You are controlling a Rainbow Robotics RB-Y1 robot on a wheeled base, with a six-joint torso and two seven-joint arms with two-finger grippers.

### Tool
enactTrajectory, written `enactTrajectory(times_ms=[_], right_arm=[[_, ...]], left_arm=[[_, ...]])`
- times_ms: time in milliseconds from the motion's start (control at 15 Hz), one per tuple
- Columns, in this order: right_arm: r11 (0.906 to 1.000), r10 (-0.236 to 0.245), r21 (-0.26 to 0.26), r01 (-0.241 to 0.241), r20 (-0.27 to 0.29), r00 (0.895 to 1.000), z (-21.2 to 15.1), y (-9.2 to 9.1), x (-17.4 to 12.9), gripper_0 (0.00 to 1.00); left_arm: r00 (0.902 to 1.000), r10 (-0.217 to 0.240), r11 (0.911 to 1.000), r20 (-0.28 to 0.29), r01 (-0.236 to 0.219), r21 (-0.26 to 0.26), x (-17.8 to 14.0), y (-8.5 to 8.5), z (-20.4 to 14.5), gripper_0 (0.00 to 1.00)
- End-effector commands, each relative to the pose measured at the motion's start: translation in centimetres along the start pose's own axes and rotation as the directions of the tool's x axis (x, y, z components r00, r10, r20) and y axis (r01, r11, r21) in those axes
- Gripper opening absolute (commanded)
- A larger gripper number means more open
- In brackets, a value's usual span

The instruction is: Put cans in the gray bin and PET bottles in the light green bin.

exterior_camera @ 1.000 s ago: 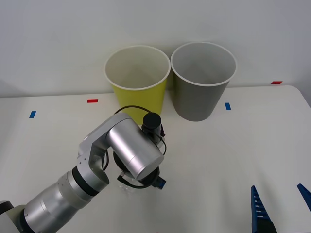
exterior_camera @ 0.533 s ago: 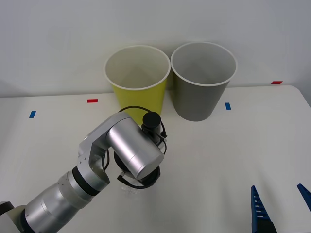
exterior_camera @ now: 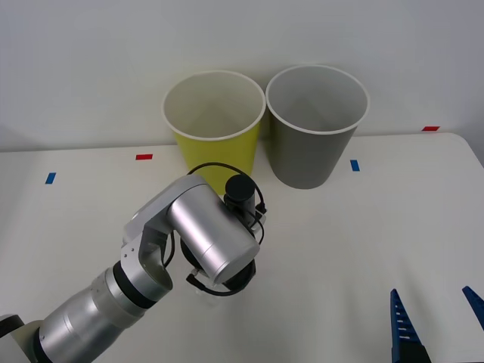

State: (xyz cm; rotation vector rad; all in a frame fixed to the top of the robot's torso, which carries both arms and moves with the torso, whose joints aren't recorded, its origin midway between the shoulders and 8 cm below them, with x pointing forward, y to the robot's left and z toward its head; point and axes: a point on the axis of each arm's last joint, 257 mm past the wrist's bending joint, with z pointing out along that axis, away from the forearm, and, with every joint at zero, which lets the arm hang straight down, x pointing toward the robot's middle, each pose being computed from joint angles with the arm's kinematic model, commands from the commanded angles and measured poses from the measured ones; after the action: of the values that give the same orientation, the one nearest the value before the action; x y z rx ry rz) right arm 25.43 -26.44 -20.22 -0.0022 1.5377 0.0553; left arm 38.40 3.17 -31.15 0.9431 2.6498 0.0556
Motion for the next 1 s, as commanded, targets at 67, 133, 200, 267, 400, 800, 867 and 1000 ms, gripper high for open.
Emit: enactTrajectory(times_ms=[67,133,200,267,400,800,867,1000], right_arm=[[1.0000,0.000,0.000,0.000,0.000,1.000,0.0,0.0,0.0,1.00],[1.0000,0.000,0.000,0.000,0.000,1.000,0.0,0.0,0.0,1.00],[1.0000,0.000,0.000,0.000,0.000,1.000,0.0,0.0,0.0,1.00],[1.0000,0.000,0.000,0.000,0.000,1.000,0.0,0.0,0.0,1.00],[1.0000,0.000,0.000,0.000,0.000,1.000,0.0,0.0,0.0,1.00],[1.0000,0.000,0.000,0.000,0.000,1.000,0.0,0.0,0.0,1.00],[1.0000,0.000,0.000,0.000,0.000,1.000,0.0,0.0,0.0,1.00],[1.0000,0.000,0.000,0.000,0.000,1.000,0.0,0.0,0.0,1.00]], left_arm=[[0.9964,0.041,0.9985,0.074,-0.038,-0.038,-1.2,-0.4,-1.7,0.00],[0.9935,0.049,0.9980,0.103,-0.045,-0.044,-1.7,-0.4,-2.4,0.00],[0.9892,0.058,0.9971,0.134,-0.051,-0.056,-2.1,-0.2,-3.3,0.00],[0.9829,0.069,0.9964,0.171,-0.059,-0.061,-2.7,-0.2,-4.2,0.00],[0.9668,0.083,0.9954,0.241,-0.069,-0.066,-4.0,-0.3,-5.3,0.00],[0.8878,0.082,0.9962,0.453,-0.060,-0.063,-6.7,-1.3,-7.3,0.00],[0.8692,0.094,0.9952,0.485,-0.069,-0.070,-7.3,-1.2,-7.9,0.00],[0.8306,0.102,0.9944,0.547,-0.069,-0.080,-8.7,-0.5,-9.3,0.00]])
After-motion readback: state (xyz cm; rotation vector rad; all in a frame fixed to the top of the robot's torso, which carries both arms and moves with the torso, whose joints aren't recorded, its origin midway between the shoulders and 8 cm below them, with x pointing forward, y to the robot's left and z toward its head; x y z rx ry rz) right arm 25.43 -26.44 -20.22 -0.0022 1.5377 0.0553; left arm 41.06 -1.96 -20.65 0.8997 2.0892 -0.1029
